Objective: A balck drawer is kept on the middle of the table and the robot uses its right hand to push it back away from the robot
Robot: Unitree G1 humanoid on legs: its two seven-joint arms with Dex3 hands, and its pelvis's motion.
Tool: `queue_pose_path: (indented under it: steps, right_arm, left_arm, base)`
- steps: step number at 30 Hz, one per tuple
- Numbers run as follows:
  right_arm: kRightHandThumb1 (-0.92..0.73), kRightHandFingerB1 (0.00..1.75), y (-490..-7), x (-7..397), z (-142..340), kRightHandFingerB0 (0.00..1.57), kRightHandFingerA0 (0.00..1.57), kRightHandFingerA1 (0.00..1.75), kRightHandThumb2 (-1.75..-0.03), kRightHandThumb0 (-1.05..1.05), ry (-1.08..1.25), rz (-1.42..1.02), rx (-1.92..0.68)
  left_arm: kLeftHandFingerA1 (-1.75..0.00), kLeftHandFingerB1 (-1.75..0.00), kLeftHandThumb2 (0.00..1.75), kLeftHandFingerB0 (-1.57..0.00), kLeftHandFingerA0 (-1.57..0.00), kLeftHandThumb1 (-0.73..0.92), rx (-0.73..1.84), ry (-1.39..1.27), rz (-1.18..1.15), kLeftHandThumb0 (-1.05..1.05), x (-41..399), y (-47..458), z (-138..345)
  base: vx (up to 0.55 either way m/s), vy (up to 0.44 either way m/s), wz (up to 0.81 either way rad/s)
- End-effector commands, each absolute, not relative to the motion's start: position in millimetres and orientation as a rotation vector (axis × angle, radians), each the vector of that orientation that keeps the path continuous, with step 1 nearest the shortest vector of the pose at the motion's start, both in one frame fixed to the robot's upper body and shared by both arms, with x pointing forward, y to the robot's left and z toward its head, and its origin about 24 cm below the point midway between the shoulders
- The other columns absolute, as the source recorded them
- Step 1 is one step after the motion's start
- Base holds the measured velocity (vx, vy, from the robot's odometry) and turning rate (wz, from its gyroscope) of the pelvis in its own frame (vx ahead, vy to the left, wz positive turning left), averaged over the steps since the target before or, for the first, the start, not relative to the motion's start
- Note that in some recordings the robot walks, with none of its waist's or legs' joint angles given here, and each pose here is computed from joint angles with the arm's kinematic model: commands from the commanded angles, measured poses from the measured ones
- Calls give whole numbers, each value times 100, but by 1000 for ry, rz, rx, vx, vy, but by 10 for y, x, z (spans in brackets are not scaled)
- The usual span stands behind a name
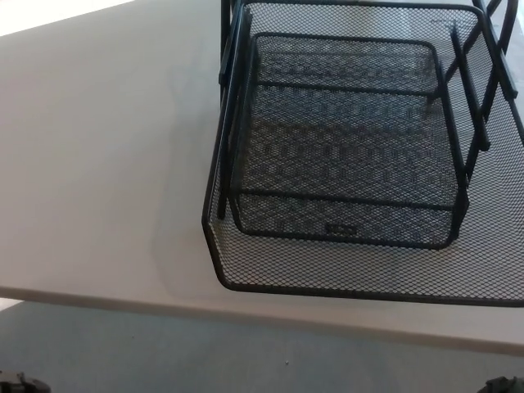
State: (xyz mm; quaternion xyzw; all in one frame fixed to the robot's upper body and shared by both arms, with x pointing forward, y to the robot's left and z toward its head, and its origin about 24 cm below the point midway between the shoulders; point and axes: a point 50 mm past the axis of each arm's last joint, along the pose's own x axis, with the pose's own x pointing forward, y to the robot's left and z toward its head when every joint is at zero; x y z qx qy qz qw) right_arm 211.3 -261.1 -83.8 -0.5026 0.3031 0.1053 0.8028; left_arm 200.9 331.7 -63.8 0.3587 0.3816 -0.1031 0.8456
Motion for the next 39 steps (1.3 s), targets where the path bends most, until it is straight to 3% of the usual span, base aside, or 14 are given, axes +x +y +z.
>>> queue_pose_path:
  steps: [1, 8, 9, 24, 25, 26, 27, 32, 33, 35, 36, 37, 38, 39]
  right_arm:
    - [-69, 44, -2668, 2111, -805, 69, 78, 58, -61, -47, 604, 218, -1093]
    - [-69, 43, -2684, 2056, -801, 63, 73, 61, -61, -46, 621, 231, -946]
    - [-71, 39, -2688, 2063, -775, 52, 64, 48, -62, -47, 635, 254, -914]
    - [-70, 33, -2524, 1567, 188, 37, 46, 37, -63, -58, 481, 790, -716]
    - [-72, 33, -2470, 1506, 311, 36, 45, 37, -63, -61, 440, 832, -711]
    - [-72, 33, -2434, 1465, 388, 36, 45, 37, -63, -61, 413, 859, -708]
    - [-72, 33, -2406, 1440, 443, 35, 45, 37, -64, -62, 397, 879, -704]
    - [-71, 33, -2275, 1341, 690, 35, 45, 37, -63, -62, 344, 967, -675]
    - [-75, 33, -2243, 1319, 736, 36, 46, 37, -63, -64, 320, 1005, -670]
    - [-71, 34, -2184, 1279, 821, 33, 45, 39, -64, -67, 283, 1059, -653]
    - [-71, 34, -2170, 1269, 840, 33, 44, 39, -63, -65, 274, 1071, -640]
    - [-71, 34, -2157, 1259, 858, 33, 44, 39, -63, -65, 267, 1079, -626]
    - [-71, 33, -2136, 1250, 884, 32, 43, 39, -64, -67, 259, 1097, -622]
    - [-71, 33, -2103, 1241, 919, 32, 43, 39, -64, -68, 245, 1124, -620]
  left_arm:
    - [-54, -45, 96, -23, -39, 59, 759, 789, -274, -57, 1989, 3376, -585]
    - [-52, -42, 102, -16, -34, 65, 745, 787, -267, -63, 1948, 3376, -611]
    - [-34, -31, 65, -30, -37, 83, 742, 785, -265, -65, 1960, 3377, -605]
    - [-33, -31, 66, -31, -37, 84, 760, 800, -273, -67, 2005, 3386, -584]
    - [-51, -42, 103, -17, -34, 69, 761, 799, -273, -69, 2006, 3382, -586]
    - [-51, -42, 103, -17, -34, 69, 763, 798, -274, -69, 2006, 3380, -588]
    - [-33, -31, 66, -31, -37, 83, 766, 799, -276, -68, 2009, 3379, -588]
    - [-33, -31, 65, -31, -37, 83, 768, 799, -280, -67, 2013, 3377, -586]
    - [-51, -42, 102, -17, -34, 68, 770, 801, -280, -68, 2011, 3379, -586]
    - [-52, -42, 101, -17, -34, 67, 768, 799, -281, -67, 2008, 3379, -584]
    - [-34, -31, 65, -31, -37, 82, 768, 799, -283, -66, 2006, 3379, -584]
    - [-34, -31, 65, -31, -37, 82, 768, 799, -284, -66, 2005, 3378, -585]
    - [-51, -42, 101, -17, -34, 67, 766, 799, -285, -68, 2002, 3377, -588]
    - [-50, -42, 101, -19, -34, 68, 763, 801, -285, -70, 1999, 3373, -593]
  base:
    - [85, 0, 2]
    - [48, -2, 1]
    - [0, 0, 0]
    - [0, 0, 0]
    - [0, 0, 0]
    - [0, 0, 0]
    - [0, 0, 0]
    - [0, 0, 0]
    - [0, 0, 0]
    - [0, 0, 0]
    - [0, 0, 0]
    - [0, 0, 0]
    - [0, 0, 0]
    - [0, 0, 0]
